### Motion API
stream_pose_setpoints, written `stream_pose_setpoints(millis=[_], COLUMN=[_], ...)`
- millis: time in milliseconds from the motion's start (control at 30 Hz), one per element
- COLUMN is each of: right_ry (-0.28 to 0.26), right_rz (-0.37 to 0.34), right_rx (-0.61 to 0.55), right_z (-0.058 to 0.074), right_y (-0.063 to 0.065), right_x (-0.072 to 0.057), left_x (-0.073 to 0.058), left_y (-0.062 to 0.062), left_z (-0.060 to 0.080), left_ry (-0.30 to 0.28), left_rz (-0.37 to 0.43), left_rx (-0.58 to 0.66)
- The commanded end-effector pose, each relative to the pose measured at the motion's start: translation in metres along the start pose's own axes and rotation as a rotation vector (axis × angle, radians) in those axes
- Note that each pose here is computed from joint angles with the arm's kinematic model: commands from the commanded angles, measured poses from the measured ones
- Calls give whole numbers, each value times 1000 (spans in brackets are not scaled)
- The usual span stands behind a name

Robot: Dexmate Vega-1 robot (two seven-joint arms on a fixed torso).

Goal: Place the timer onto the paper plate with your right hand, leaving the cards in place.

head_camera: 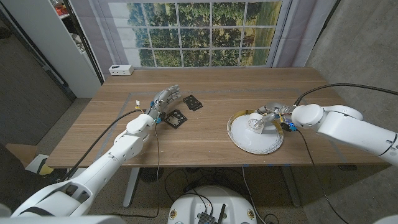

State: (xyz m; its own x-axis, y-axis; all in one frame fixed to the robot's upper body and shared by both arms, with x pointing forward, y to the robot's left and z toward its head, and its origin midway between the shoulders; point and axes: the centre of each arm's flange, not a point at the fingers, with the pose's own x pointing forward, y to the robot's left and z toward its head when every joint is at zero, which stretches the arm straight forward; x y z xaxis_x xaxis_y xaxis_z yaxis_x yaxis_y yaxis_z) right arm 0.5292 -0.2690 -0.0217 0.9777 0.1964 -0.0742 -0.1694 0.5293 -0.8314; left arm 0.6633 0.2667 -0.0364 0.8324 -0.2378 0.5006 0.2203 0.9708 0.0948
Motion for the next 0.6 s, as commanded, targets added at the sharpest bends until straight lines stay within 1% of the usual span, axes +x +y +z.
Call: stream_pose_setpoints(millis=[33,133,333,600], right_ry=[27,36,55,49], right_rz=[71,88,104,70], right_rx=[-13,-11,-5,-11], right_z=[6,9,13,20], right_y=[-5,-8,-15,-26], right_x=[-2,-3,-5,-13], left_x=[0,0,-2,-4], left_y=[1,1,3,6], left_z=[-1,-1,-4,-5], left_ry=[-3,-11,-7,-11], left_rz=[1,-4,0,5], left_rx=[-3,-8,-14,-18])
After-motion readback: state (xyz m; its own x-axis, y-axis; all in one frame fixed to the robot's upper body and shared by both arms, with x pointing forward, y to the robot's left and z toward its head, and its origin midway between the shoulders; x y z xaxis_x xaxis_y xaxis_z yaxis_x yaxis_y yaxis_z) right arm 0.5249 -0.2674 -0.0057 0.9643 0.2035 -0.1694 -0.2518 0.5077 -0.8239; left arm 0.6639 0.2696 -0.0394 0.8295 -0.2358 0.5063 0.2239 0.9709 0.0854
